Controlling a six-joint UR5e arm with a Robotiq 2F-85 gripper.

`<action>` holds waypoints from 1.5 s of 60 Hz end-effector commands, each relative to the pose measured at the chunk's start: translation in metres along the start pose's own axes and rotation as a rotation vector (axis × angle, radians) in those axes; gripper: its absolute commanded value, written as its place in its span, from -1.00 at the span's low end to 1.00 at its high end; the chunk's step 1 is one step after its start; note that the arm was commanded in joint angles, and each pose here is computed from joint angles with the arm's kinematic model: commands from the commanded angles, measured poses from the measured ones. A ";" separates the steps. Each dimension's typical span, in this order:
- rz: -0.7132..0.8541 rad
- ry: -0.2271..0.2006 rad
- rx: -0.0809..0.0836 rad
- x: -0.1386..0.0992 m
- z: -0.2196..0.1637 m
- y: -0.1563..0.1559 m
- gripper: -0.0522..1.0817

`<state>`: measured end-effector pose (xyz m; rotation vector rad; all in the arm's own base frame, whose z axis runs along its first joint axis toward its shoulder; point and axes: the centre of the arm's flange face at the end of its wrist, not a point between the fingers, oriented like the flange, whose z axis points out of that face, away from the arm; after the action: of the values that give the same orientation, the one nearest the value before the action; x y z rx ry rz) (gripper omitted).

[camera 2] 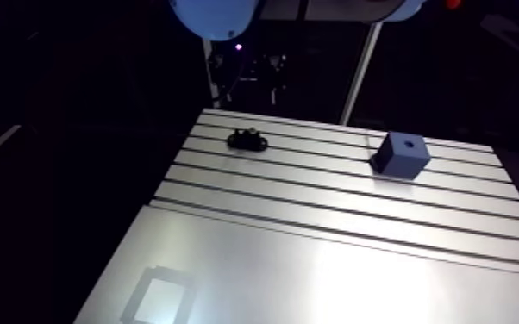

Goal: Pick up the M10 bolt and insert it into the hex recess until seated.

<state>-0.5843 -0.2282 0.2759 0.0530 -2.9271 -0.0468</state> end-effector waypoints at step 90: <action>-0.013 -0.051 0.007 -0.001 0.058 -0.004 -0.04</action>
<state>-0.5950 -0.2309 0.2235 0.0693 -2.9741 -0.0418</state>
